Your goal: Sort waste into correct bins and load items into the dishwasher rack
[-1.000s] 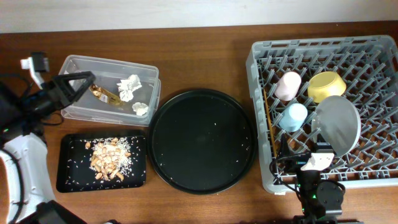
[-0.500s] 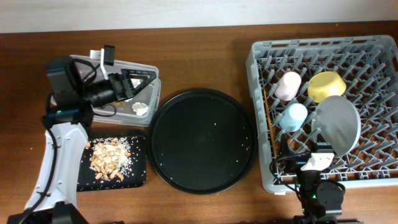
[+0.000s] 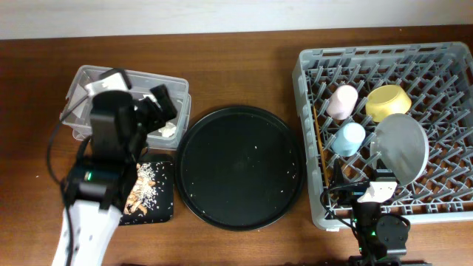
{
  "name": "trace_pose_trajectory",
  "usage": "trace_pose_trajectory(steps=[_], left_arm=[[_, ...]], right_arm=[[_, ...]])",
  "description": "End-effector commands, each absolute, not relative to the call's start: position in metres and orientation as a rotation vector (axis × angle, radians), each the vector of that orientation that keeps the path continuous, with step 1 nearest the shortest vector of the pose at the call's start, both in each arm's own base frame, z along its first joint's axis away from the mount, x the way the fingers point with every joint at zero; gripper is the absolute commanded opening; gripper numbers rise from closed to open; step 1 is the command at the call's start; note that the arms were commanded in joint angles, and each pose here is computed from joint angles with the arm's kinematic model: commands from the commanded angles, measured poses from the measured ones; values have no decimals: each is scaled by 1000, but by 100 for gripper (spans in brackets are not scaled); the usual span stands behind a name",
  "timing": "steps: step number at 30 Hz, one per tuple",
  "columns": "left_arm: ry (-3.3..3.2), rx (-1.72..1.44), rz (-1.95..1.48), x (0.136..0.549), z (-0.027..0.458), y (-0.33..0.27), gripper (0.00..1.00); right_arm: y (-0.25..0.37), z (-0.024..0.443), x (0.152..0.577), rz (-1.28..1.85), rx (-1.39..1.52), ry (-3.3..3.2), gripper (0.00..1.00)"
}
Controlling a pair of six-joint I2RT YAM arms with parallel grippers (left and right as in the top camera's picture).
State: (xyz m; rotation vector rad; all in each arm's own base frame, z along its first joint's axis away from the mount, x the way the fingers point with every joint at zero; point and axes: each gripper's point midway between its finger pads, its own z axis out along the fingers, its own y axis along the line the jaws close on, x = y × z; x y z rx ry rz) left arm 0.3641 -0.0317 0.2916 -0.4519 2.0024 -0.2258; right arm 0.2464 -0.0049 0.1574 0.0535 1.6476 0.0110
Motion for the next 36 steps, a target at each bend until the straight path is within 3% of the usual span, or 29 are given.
trace_pose_trajectory(steps=[1,7,17,36], left_arm=[[1879,-530,-24,332,309,7,99],[1786,-536,-60,293,282,15,99],[1667,-531,-124,255,176,20,99],[1691,-414,-63,247,135,18,99]], right_arm=[[-5,156,246,6,48,1648,98],[-5,156,246,6,48,1648,98],[-5,156,246,6,48,1648,98],[-5,156,246,6,48,1648,98]])
